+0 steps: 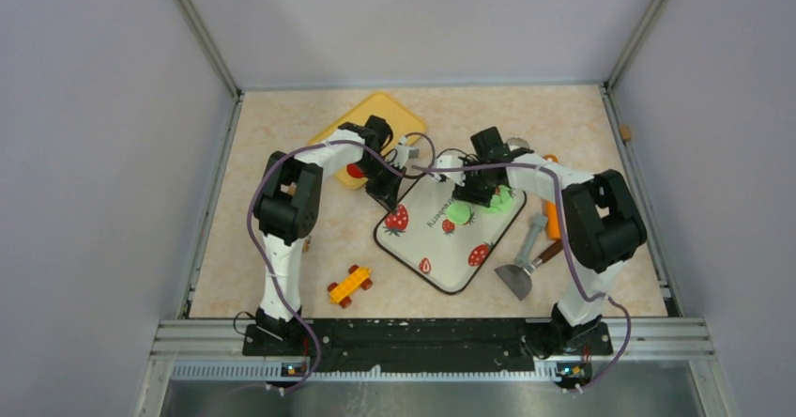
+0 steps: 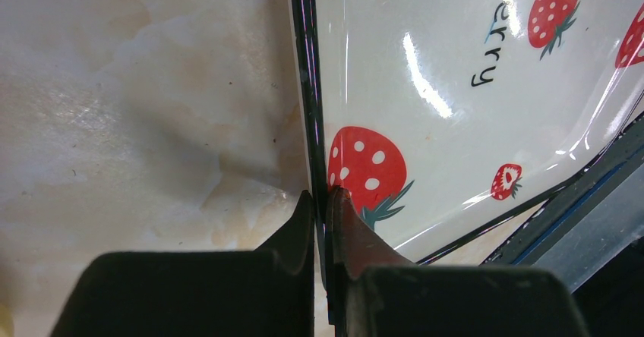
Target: Roll out the dumpling wrappers from the dough
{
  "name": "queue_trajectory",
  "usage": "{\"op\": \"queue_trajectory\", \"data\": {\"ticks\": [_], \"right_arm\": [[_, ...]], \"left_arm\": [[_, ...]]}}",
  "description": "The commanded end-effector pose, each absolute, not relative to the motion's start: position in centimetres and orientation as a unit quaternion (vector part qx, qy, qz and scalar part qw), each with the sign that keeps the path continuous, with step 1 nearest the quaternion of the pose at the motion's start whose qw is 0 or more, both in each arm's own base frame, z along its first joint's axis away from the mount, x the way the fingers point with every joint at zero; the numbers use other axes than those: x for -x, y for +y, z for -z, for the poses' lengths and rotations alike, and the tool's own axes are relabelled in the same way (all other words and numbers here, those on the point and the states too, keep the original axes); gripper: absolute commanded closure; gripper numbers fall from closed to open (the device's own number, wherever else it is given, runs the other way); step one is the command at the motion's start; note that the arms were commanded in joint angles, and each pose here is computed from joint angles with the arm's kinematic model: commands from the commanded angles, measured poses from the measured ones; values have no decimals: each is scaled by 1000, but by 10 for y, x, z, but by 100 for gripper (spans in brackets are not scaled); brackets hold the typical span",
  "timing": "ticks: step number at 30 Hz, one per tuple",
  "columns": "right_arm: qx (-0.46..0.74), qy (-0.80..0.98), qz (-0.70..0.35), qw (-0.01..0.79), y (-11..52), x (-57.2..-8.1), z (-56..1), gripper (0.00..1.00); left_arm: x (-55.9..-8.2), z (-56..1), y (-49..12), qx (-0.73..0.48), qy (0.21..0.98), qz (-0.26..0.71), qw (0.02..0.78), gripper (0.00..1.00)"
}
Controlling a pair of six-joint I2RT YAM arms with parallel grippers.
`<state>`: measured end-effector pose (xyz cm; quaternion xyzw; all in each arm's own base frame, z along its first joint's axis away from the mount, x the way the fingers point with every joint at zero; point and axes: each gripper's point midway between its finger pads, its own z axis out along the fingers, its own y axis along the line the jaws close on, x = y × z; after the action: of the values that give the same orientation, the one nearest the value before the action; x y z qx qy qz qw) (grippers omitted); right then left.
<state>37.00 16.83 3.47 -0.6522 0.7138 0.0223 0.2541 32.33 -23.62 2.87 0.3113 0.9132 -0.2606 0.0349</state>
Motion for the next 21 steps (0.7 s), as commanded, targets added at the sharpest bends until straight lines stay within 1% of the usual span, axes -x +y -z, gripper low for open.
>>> {"op": "queue_trajectory", "data": {"ticks": [1,8,13,19,21], "right_arm": [[630,723,20,283,153,-392,-58,41],[608,730,-24,310,164,-382,-100,41],[587,742,-33,323,156,-379,-125,41],[561,761,-100,312,156,-366,-139,40],[551,769,-137,294,160,-355,-136,40]], "left_arm": [[-328,-29,-233,-334,907,252,42,100],[-328,-29,-231,-333,909,248,42,100],[-327,-26,-230,-331,910,248,37,100],[-329,-26,-232,-326,910,252,39,100],[-329,-26,-233,-326,910,253,38,100]]}}
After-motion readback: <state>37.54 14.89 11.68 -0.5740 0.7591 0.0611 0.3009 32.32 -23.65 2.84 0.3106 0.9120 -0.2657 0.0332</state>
